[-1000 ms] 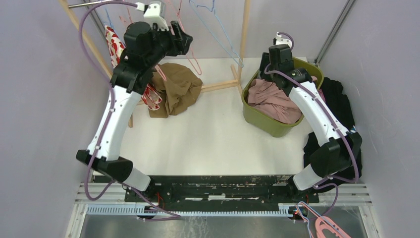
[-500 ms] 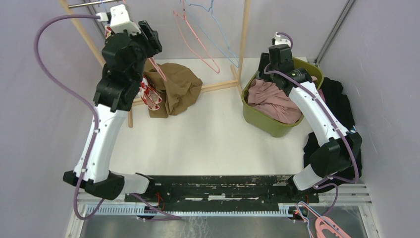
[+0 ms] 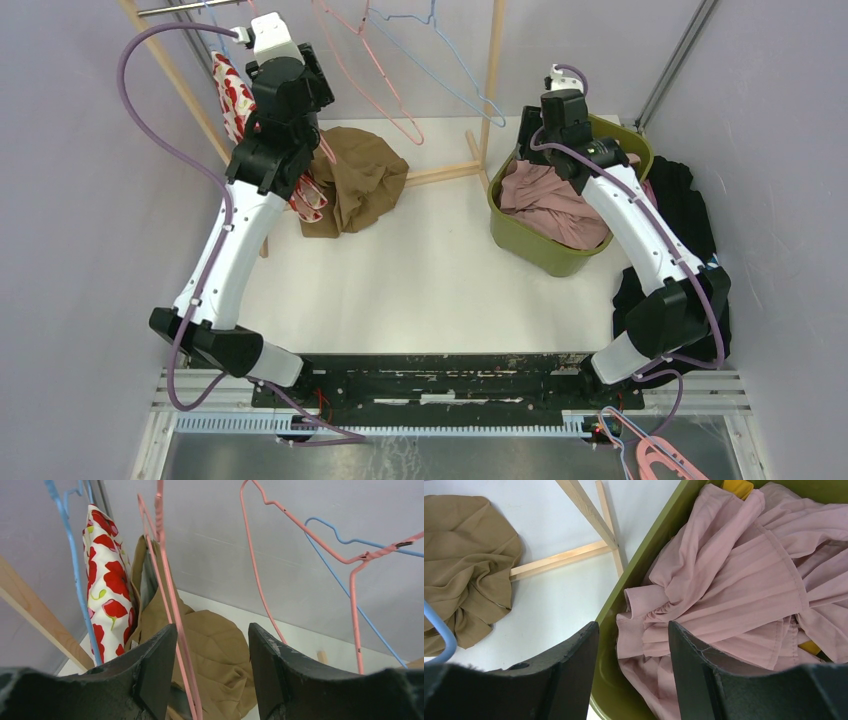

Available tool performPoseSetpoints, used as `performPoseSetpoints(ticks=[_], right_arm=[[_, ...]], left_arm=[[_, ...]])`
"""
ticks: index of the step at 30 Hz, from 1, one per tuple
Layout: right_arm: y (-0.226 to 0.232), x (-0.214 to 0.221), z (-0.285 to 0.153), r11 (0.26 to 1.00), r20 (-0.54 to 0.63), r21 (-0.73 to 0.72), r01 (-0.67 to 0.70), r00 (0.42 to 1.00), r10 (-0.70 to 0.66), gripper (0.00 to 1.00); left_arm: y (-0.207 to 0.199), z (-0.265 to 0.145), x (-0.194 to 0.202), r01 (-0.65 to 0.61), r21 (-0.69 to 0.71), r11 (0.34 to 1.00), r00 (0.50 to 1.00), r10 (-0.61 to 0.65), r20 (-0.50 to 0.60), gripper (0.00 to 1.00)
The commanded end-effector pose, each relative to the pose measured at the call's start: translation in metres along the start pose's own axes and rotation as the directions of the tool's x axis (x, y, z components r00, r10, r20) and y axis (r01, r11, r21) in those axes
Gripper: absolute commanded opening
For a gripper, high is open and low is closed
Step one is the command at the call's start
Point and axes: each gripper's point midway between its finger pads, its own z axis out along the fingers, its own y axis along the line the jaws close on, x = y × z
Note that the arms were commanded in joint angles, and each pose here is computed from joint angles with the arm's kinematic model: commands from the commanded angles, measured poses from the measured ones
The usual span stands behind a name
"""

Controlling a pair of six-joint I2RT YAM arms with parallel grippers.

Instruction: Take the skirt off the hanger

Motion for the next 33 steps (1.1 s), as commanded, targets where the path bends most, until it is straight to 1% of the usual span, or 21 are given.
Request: performPoseSetpoints(ticks=[1,11,14,21,22,24,25,26,28,29,33], right_arm=[[0.008,-0.017,-0.003,1.0,0.057,-0.029,-0.008,0.998,0.01,0.59],[0.01,-0.02,-0.005,0.999,0.039,-0.034,0.011,0.999,-0.01,0.58],[0.01,-0.021,-0.008,0.999,0.039,-0.034,0.014,0.999,-0.012,0.57],[0.008,-0.018,-0.01,0.999,0.029,-0.035,0.019,0.999,-0.018,0.53],[0.008,-0.016,-0.01,0.999,0.026,-0.035,0.02,0.999,-0.019,0.52],[0.008,-0.014,-0.009,0.999,0.021,-0.036,0.02,1.0,-0.02,0.51],[0.009,-0.014,-0.009,0.999,0.022,-0.039,0.02,1.0,-0.019,0.5],[0.009,-0.012,-0.009,0.999,0.02,-0.039,0.021,1.0,-0.02,0.49],[0.008,-0.009,-0.007,0.999,0.013,-0.04,0.02,1.0,-0.02,0.49],[0.008,-0.007,-0.006,0.999,0.009,-0.041,0.021,1.0,-0.02,0.49],[0.012,0.001,0.001,0.998,-0.012,-0.054,0.016,1.0,-0.017,0.48]], left_arm=[[0.018,0.009,-0.006,-0.034,-0.087,0.996,0.998,0.038,0.046,0.62],[0.045,0.052,0.026,-0.062,-0.14,0.988,0.998,0.062,-0.008,0.64],[0.046,0.065,0.036,-0.055,-0.118,0.991,0.998,0.053,-0.023,0.64],[0.028,0.093,0.062,-0.072,-0.004,0.997,0.996,0.071,-0.057,0.63],[0.027,0.095,0.063,-0.073,0.007,0.997,0.996,0.073,-0.059,0.61],[0.022,0.097,0.063,-0.08,0.033,0.996,0.995,0.082,-0.058,0.5],[0.021,0.098,0.062,-0.087,0.041,0.995,0.994,0.089,-0.057,0.41],[0.02,0.097,0.062,-0.09,0.048,0.995,0.994,0.092,-0.057,0.28],[0.02,0.095,0.06,-0.098,0.06,0.993,0.993,0.101,-0.053,0.08],[0.02,0.094,0.059,-0.105,0.066,0.992,0.993,0.108,-0.051,0.04],[0.015,0.084,0.054,-0.138,0.124,0.983,0.989,0.144,-0.042,0.03]])
